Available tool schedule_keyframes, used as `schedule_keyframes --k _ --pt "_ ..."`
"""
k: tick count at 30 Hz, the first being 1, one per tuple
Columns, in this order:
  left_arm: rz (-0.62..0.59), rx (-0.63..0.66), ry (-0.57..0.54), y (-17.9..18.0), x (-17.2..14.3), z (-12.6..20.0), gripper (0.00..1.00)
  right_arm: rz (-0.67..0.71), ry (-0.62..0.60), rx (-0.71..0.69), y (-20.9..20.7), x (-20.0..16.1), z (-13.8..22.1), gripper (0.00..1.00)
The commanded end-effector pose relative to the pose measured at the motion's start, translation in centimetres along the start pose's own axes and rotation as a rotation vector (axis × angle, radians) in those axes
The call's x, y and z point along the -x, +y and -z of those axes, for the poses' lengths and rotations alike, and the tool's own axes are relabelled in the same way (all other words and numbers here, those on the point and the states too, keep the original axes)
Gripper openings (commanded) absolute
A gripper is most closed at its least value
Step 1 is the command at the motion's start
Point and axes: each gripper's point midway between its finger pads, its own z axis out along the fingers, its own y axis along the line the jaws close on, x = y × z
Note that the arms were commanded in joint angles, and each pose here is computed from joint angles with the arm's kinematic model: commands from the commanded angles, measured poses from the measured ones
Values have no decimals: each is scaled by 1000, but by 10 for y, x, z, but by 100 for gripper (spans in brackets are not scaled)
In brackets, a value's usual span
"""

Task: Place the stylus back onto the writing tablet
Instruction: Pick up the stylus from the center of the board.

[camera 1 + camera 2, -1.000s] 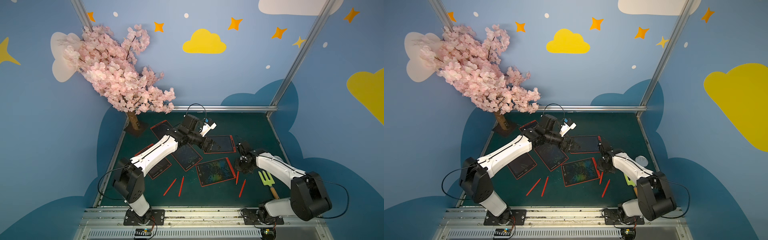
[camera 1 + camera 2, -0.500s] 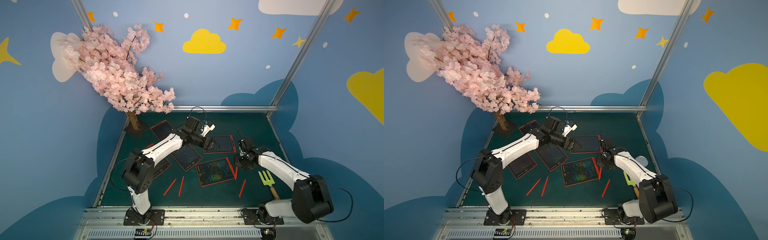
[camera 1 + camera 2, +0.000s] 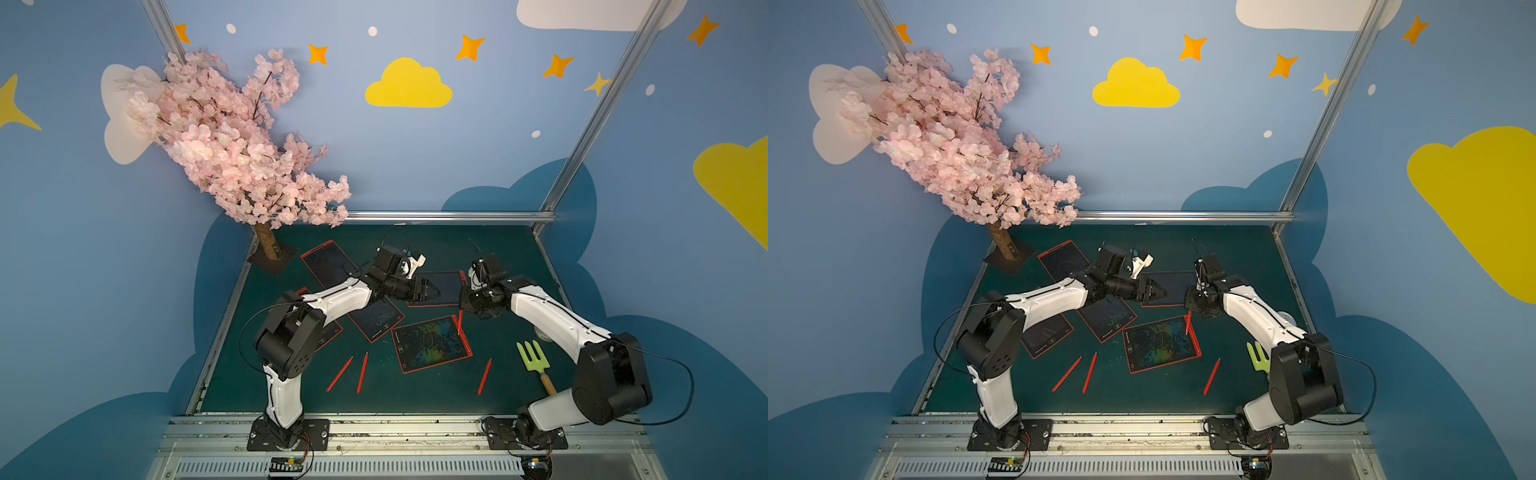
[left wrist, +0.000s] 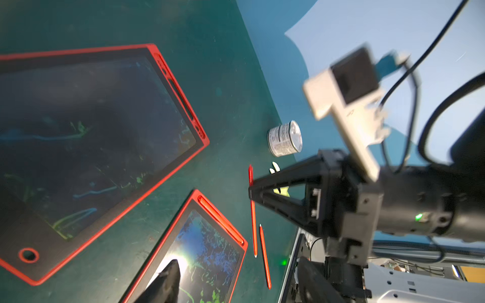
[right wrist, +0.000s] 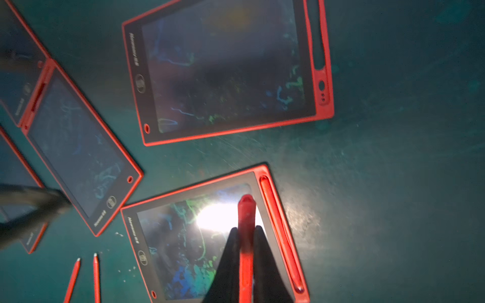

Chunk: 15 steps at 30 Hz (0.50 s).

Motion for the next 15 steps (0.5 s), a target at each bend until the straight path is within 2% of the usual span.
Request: schedule_keyframes --k 1,6,15 --pt "8 -60 -71 -14 5 0 67 33 -13 56 15 13 7 10" --pt "5 -98 -68 -21 -6 -10 65 48 -21 110 29 21 16 10" --pt "-3 -157 -86 -31 -7 -15 55 34 -29 168 41 23 29 10"
